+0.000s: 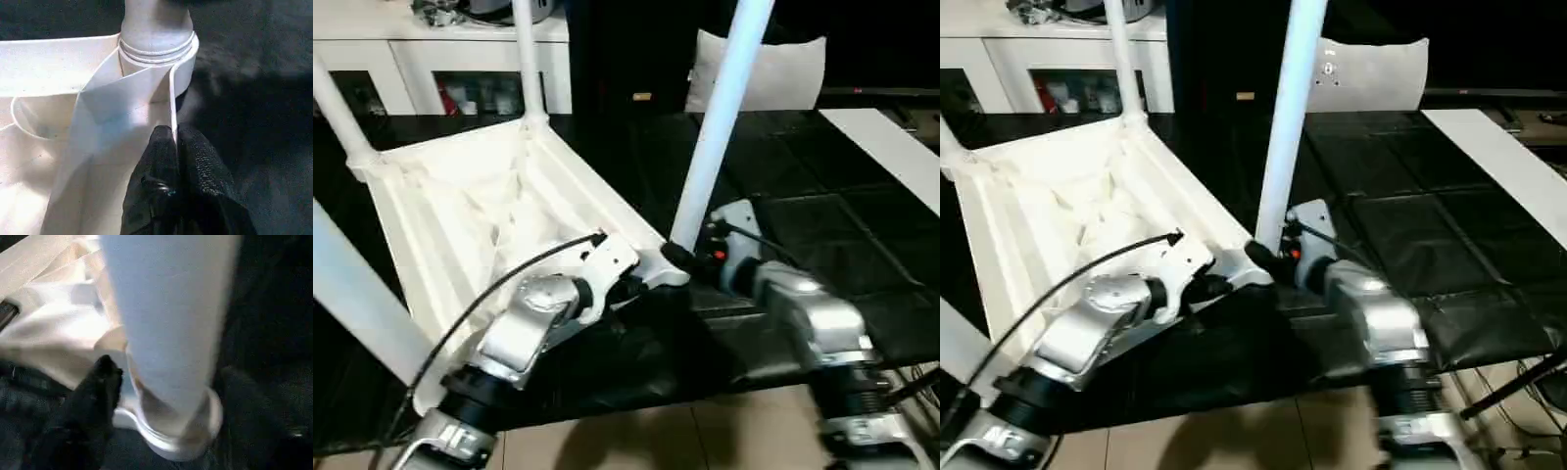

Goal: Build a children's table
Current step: Rotate leg to tighten

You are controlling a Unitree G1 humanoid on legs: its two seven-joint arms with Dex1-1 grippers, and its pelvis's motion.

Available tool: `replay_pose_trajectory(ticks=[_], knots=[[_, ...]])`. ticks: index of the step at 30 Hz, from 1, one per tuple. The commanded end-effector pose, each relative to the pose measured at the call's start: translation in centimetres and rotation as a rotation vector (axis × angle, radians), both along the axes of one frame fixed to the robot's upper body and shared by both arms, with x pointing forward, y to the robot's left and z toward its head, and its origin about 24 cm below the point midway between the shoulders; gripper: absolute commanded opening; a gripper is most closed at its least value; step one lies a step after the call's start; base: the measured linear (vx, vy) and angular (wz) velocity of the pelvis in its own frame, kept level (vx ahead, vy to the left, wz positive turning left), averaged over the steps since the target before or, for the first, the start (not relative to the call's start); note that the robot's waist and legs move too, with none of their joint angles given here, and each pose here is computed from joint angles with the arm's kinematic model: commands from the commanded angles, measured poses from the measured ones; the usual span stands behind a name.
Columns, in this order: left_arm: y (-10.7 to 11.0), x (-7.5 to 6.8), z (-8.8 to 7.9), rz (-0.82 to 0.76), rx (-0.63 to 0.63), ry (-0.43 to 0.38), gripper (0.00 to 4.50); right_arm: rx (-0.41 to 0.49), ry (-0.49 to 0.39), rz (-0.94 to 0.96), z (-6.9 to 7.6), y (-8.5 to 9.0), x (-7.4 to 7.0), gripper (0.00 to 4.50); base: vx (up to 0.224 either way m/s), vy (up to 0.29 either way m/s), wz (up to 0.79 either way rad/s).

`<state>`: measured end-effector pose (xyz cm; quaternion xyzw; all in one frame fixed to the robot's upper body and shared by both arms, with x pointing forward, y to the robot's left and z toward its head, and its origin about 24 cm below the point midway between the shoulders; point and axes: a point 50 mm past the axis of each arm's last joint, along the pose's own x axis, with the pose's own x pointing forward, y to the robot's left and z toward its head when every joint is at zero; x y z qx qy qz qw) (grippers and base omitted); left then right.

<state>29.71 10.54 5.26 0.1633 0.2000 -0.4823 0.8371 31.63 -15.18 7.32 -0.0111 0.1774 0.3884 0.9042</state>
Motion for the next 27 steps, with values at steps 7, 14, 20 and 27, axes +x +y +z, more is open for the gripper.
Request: replay_pose_trajectory(ticks=[7, 14, 20, 27], knots=[[1.1, -1.6, 1.3, -0.318, 0.034, -0.034, 0.0, -0.055, -0.052, 0.407, 1.7, -1.2, -1.8, 3.92, 0.0, 0.0, 0.0], [2.1, -3.0, 1.1, -0.496, 0.068, 0.035, 0.0, -0.089, -0.037, 0.57, 1.3, -1.2, -2.1, 3.52, 0.0, 0.0, 0.0], [2.2, -3.6, 1.2, -0.574, 0.073, 0.055, 0.0, -0.019, 0.017, 0.652, 0.3, -0.8, -2.6, 3.0, 0.0, 0.0, 0.0], [2.2, -3.2, 1.2, -0.561, 0.077, 0.037, 0.0, 0.028, 0.055, 0.706, -0.5, -0.5, -3.2, 2.33, 0.0, 0.0, 0.0]])
